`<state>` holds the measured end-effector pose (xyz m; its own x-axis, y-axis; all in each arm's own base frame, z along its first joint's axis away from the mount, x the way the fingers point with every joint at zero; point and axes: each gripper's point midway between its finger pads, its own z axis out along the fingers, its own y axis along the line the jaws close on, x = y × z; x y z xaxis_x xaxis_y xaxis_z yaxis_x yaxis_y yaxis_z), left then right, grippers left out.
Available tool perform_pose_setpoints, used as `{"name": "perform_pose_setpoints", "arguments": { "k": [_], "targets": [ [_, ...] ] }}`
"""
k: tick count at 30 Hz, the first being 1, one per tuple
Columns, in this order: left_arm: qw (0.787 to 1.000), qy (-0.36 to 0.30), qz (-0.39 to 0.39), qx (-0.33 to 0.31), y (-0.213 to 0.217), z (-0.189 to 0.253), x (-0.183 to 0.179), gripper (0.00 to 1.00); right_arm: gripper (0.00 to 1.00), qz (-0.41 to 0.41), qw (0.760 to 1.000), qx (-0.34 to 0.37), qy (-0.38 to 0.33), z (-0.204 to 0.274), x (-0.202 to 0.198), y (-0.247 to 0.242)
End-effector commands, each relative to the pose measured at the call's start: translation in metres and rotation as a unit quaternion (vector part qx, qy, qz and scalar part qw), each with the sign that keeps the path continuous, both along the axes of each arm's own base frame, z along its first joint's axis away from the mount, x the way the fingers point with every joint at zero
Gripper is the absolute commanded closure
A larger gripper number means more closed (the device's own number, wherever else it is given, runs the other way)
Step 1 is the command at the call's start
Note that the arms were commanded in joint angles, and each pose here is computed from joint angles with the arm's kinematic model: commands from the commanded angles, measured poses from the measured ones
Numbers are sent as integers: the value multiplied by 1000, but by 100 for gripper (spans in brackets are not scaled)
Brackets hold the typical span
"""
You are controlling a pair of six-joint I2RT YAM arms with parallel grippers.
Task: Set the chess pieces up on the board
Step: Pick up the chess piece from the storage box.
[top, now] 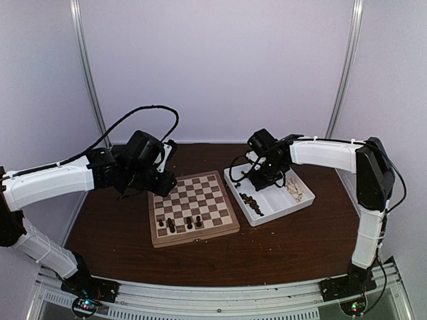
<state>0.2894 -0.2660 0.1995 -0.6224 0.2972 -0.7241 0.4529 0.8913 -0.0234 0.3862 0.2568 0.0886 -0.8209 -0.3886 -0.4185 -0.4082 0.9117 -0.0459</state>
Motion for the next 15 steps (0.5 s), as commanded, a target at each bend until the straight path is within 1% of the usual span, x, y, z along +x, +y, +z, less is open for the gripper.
{"name": "perform_pose_setpoints", "arguments": {
  "k": [1,7,11,15],
  "targets": [
    [1000,-15,0,-13,-3,8,6,65,94,57,997,45,-24,28,-12,34],
    [1000,-17,3,-12,0,8,6,65,93,137,985,98,-31,46,-37,87],
    [1000,-18,5,-10,2,7,5,65,93,176,979,103,-19,42,-53,115],
    [1000,-21,9,-8,6,7,4,65,93,198,976,96,-4,31,-65,130]
  ]
}}
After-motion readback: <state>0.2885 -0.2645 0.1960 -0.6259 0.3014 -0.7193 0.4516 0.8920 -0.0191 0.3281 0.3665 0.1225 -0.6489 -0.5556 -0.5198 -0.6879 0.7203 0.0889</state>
